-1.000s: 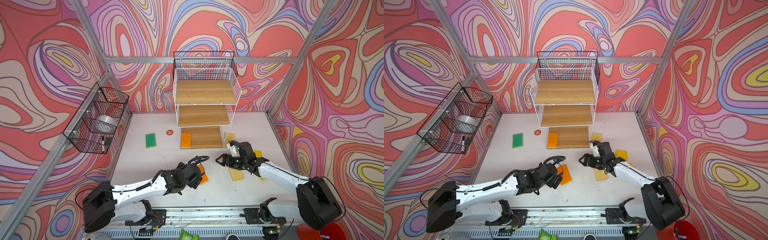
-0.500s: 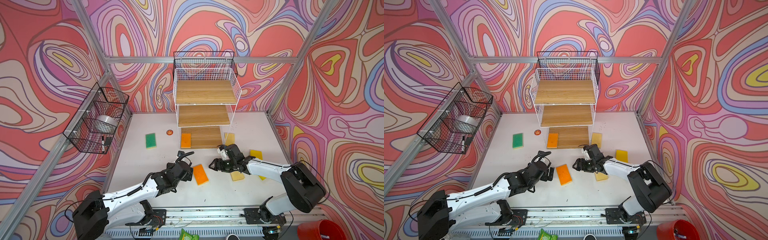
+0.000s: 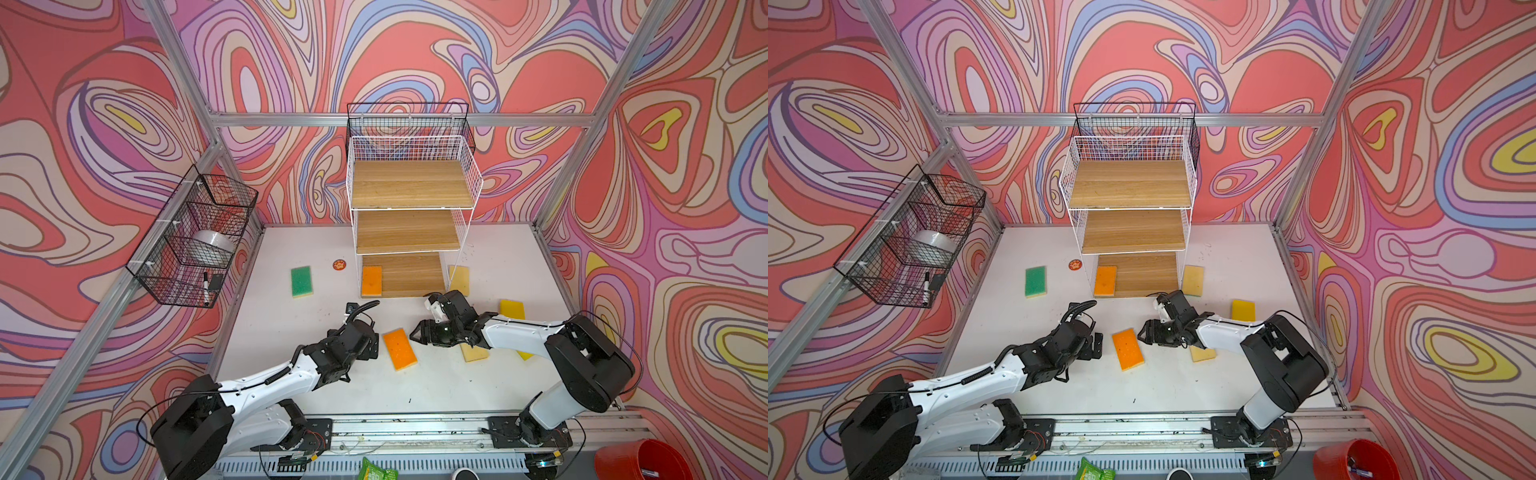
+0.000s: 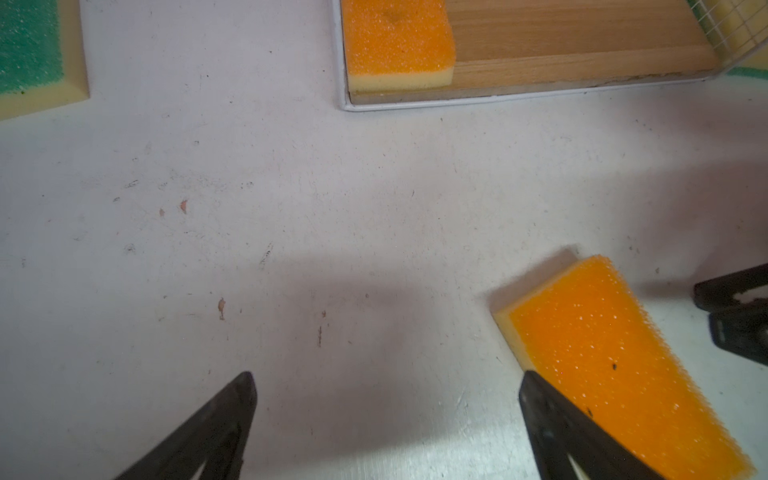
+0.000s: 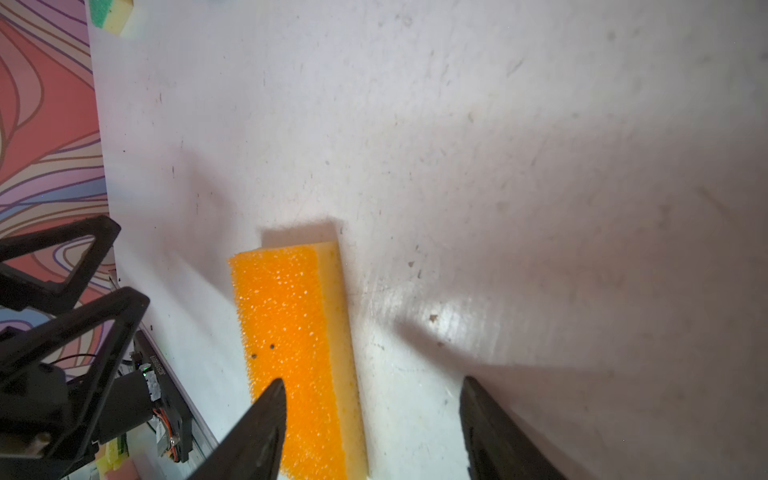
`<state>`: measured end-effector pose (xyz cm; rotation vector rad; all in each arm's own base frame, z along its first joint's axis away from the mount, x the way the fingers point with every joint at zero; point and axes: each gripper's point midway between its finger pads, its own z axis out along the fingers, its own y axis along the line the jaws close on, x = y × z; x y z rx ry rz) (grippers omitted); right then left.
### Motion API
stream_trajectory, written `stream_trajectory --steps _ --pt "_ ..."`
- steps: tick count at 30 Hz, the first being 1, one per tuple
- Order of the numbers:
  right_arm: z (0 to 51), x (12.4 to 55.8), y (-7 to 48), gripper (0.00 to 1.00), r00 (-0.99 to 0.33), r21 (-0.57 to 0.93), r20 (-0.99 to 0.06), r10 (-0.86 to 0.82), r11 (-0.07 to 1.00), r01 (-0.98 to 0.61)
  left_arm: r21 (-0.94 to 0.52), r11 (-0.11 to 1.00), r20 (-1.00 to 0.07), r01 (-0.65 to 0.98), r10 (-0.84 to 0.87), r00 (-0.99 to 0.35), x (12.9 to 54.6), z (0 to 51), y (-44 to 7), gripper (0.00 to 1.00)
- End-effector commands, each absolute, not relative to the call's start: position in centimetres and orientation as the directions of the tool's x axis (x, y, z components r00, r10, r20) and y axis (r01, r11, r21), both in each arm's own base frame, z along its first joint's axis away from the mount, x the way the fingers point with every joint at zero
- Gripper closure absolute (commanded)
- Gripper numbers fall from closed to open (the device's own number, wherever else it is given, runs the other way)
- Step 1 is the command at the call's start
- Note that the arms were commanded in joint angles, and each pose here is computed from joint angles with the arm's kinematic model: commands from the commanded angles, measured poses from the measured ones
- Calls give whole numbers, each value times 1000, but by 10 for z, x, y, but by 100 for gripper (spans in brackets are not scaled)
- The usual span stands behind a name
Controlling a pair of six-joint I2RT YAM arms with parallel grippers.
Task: Place and organize the cleaning sponges onto the shelf
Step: 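Lower right gripper onto the orange sponge and grasp it while left arm draws back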
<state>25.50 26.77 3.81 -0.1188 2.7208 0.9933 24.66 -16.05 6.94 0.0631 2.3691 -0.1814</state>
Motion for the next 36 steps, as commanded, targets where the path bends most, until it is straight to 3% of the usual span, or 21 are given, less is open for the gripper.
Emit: stream_trajectory --steps 1,9,36 --pt "36 254 274 35 -969 623 -249 -4 765 -163 -139 988 -685 60 -52 -726 247 65 -155 0" --pt "34 238 277 46 -972 613 -235 -30 771 -172 -145 989 -686 40 -72 -724 245 65 -147 0" --pt "31 201 281 67 -975 597 -216 -56 783 -177 -153 988 -688 -6 -111 -717 244 70 -135 1"
